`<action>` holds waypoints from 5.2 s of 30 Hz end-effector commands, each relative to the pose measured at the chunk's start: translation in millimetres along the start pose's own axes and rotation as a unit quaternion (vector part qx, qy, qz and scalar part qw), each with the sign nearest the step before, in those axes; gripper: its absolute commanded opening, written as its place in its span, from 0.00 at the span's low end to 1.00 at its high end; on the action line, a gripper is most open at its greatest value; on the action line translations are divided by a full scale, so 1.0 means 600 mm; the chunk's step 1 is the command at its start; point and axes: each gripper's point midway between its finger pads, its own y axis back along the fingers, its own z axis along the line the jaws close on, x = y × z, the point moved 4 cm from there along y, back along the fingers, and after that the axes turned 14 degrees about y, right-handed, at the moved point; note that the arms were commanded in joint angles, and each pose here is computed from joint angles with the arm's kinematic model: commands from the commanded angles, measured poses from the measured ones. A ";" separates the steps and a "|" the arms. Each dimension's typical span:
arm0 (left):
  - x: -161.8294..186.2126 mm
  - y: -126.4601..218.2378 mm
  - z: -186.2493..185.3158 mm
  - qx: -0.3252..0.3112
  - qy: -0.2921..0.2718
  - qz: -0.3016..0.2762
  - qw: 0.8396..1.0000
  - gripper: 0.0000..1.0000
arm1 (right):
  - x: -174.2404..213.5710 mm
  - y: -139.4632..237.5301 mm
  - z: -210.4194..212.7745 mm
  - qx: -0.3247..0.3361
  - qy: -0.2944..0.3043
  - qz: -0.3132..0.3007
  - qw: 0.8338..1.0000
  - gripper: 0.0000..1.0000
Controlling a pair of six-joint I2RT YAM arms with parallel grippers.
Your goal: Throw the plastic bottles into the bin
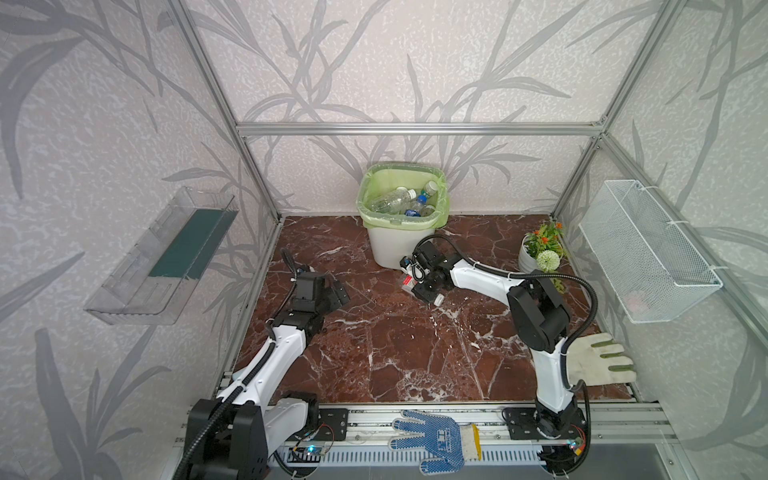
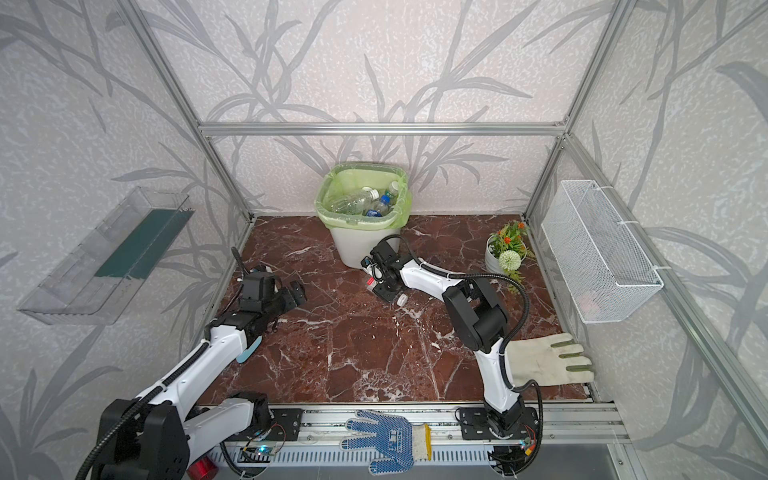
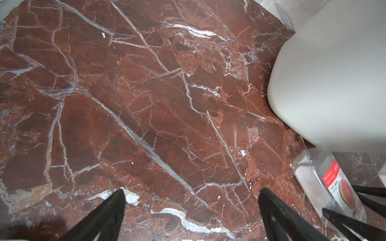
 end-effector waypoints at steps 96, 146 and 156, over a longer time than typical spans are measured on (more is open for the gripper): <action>0.005 -0.014 0.013 -0.036 -0.021 0.018 0.999 0.99 | -0.053 0.644 -0.238 0.304 -0.198 -0.394 0.845 0.99; -0.119 0.017 0.063 -0.148 -0.110 -0.321 0.929 0.99 | 0.362 0.145 -0.189 0.331 -0.276 -0.300 0.851 0.99; -0.094 -0.056 0.032 -0.055 -0.173 -0.321 0.930 0.99 | 0.362 0.145 -0.189 0.331 -0.276 -0.299 0.851 0.99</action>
